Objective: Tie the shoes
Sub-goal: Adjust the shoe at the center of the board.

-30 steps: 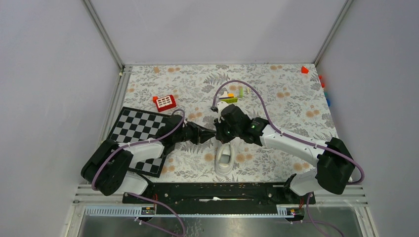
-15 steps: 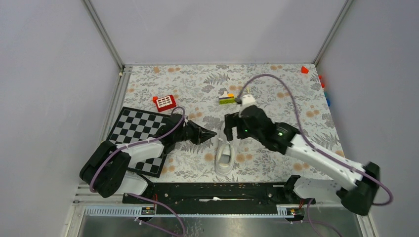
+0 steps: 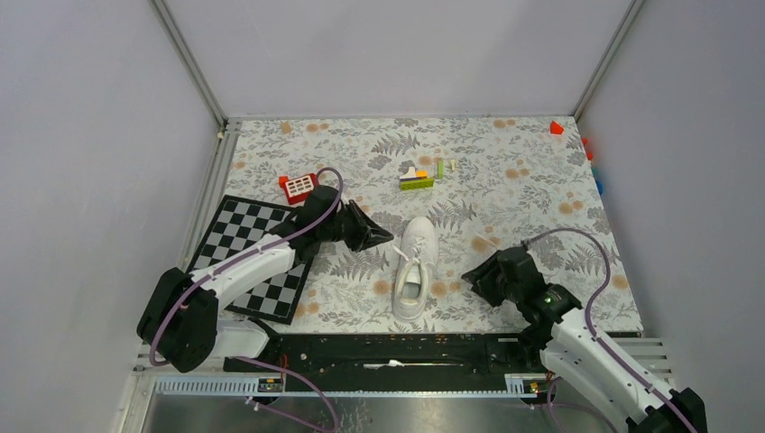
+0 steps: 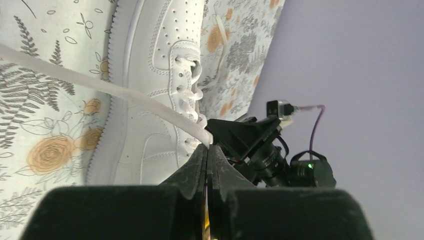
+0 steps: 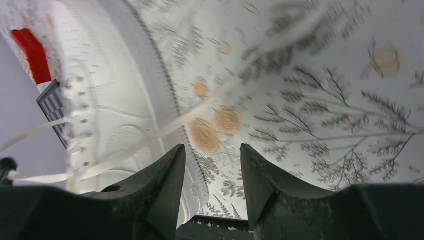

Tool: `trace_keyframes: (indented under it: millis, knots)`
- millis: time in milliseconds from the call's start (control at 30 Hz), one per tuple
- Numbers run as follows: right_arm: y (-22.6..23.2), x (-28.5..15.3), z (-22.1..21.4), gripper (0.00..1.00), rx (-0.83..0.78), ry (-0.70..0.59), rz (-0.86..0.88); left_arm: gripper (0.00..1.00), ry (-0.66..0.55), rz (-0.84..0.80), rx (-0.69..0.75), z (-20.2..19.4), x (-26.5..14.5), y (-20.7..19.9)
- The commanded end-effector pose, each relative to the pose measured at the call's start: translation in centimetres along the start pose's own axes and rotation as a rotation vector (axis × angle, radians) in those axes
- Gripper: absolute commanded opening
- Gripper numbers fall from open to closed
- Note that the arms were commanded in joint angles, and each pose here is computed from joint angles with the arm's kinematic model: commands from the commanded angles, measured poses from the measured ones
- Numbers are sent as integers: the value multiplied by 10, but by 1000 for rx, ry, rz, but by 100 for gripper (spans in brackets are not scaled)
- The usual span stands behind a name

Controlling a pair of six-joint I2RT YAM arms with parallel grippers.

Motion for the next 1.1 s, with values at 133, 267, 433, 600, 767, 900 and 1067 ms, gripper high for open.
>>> trace_keyframes:
  millis: [133, 267, 433, 600, 767, 900, 1067]
  knots:
    - [17, 7, -8, 59, 291, 84, 50, 0, 35, 33, 216, -4, -2, -7]
    - [12, 17, -4, 53, 311, 57, -28, 0, 44, 35, 228, -6, 1, -7]
    - [19, 29, -7, 51, 322, 104, -66, 0, 54, 30, 252, -8, 2, -9]
    - [23, 40, -20, 51, 392, 206, -65, 0, 56, 39, 262, -8, 3, -8]
    - [23, 43, -25, 56, 517, 232, -38, 0, 60, 41, 268, -8, 5, -8]
    - [24, 48, -29, 59, 603, 269, -27, 0, 64, 41, 270, -8, 6, -9]
    - [37, 55, -29, 60, 690, 311, 43, 0, 66, 39, 277, -8, 5, -9]
Point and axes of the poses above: each gripper's point midway between its finger pads, its own x axis out along the fingers, its own y axis along the line the jaws close on, z = x × y, the point moved 5 cm from there along -x, back along the fingers, and after that the axes turned 5 degrees about -x, right-handed, at the moved point
